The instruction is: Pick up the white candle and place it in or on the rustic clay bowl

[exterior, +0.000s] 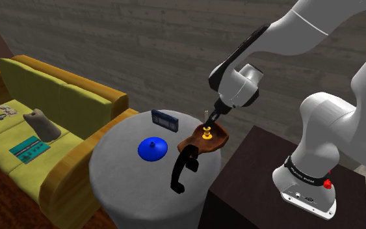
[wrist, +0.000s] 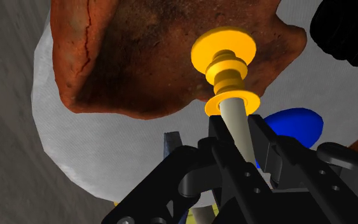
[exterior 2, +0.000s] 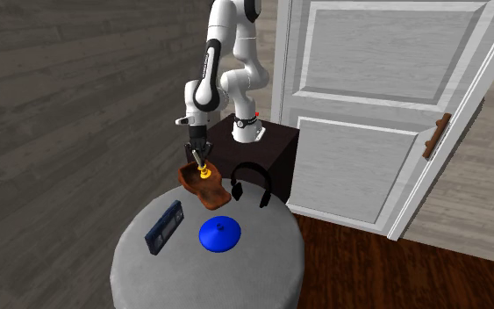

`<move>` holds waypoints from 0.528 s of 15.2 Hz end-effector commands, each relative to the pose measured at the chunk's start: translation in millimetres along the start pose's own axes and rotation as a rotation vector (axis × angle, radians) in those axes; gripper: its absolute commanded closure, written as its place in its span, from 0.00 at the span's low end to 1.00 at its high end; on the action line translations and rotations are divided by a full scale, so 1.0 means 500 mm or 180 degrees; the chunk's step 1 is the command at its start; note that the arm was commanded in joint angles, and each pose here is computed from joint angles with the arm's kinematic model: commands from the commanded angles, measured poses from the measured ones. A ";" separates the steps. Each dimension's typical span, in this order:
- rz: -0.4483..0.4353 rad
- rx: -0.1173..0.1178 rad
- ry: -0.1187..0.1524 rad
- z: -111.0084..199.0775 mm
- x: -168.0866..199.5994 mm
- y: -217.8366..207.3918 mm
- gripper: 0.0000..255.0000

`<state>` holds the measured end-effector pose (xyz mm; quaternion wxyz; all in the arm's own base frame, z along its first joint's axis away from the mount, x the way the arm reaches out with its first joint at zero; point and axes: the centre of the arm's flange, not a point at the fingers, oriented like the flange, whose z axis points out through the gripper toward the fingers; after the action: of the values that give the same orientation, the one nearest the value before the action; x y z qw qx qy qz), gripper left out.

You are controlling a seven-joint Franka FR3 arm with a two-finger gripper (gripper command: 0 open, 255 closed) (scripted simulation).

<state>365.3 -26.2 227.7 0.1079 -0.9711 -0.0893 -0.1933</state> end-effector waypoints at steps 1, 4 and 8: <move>0.0001 0.0000 0.0003 0.001 -0.001 0.000 1.00; 0.0001 0.0000 0.0003 0.001 -0.001 0.000 1.00; 0.0001 0.0000 0.0002 0.001 -0.001 0.000 0.00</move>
<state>365.3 -26.2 227.1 0.1079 -0.9710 -0.0892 -0.1937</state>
